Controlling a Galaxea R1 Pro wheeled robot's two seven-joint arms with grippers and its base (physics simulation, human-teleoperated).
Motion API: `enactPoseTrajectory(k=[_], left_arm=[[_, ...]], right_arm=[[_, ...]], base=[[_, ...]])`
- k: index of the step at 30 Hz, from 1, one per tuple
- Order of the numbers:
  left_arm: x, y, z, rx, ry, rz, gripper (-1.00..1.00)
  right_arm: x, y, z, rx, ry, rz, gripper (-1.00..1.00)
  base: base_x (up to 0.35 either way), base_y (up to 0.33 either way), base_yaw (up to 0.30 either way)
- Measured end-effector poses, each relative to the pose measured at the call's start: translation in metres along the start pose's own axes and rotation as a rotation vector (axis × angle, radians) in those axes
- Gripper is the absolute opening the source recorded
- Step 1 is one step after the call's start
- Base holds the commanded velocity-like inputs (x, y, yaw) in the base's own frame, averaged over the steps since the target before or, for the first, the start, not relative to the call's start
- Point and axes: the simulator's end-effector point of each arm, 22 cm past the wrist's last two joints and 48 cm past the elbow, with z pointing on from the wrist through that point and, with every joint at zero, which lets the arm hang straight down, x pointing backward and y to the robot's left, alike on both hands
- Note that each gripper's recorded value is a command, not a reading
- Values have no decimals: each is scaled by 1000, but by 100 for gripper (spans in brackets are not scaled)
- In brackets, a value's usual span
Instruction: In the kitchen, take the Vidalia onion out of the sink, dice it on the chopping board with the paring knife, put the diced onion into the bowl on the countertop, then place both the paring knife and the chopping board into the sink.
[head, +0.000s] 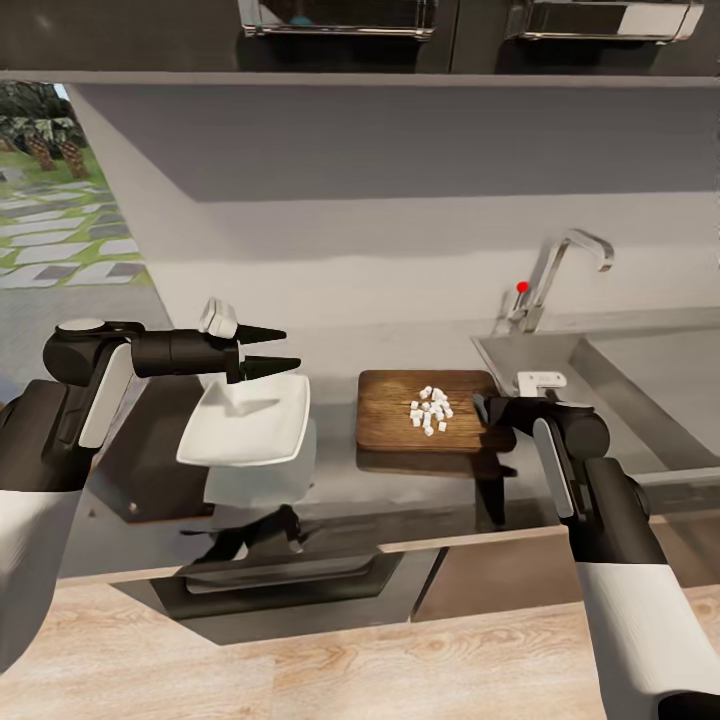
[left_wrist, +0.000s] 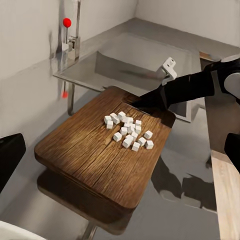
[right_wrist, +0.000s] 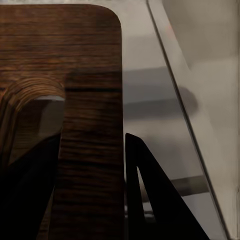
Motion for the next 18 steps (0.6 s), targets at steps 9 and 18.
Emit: enactPoseTrajectory(k=[9, 18], left_arm=[[-8, -5, -3, -2, -6, 14, 100], [-15, -10, -6, -3, -11, 26, 100]], right_arm=[[-7, 0, -7, 0, -14, 2, -100], [-15, -1, -13, -1, -29, 3, -100]], base=[[0, 0, 0], [0, 0, 0]])
